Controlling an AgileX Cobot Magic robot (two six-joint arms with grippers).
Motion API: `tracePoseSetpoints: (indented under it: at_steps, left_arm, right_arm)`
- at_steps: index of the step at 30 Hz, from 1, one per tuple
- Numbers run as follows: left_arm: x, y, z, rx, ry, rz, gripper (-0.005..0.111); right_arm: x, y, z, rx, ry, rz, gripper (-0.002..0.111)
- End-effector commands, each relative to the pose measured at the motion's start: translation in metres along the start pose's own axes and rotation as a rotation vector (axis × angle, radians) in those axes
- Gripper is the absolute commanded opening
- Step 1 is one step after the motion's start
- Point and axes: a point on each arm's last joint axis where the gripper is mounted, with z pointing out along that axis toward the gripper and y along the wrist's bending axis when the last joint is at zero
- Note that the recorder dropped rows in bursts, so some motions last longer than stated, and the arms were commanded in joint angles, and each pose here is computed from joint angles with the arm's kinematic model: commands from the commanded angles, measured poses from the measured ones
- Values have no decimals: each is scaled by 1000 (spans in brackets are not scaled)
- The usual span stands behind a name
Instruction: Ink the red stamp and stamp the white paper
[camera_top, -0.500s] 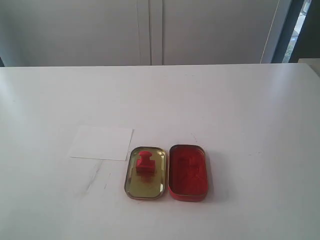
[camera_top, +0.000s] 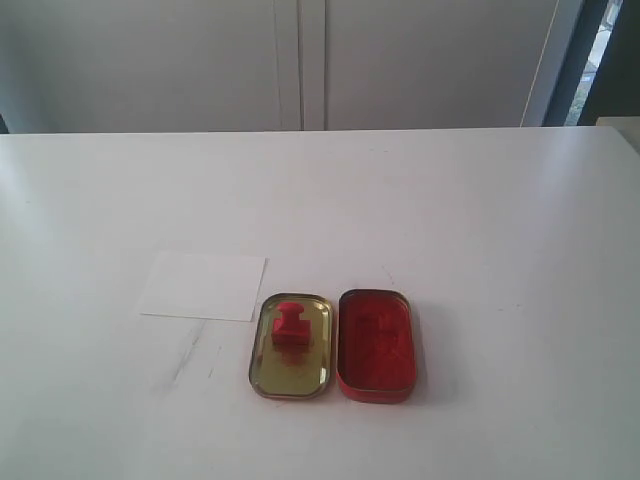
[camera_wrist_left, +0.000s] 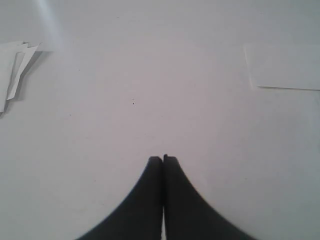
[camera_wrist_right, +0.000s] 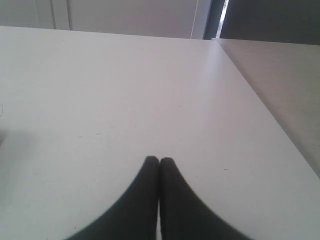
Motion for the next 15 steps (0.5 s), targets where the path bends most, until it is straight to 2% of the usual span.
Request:
tracePoseSetpoints:
  at_steps: [1, 8, 15]
  left_arm:
    - [1, 0, 0, -2, -5, -14, 0]
    - [0, 0, 0, -3, -10, -14, 0]
    - [-5, 1, 0, -12, -71, -14, 0]
  right_arm:
    - [0, 0, 0, 7, -14, -7, 0]
    - [0, 0, 0, 7, -14, -7, 0]
    - [0, 0, 0, 7, -14, -7, 0]
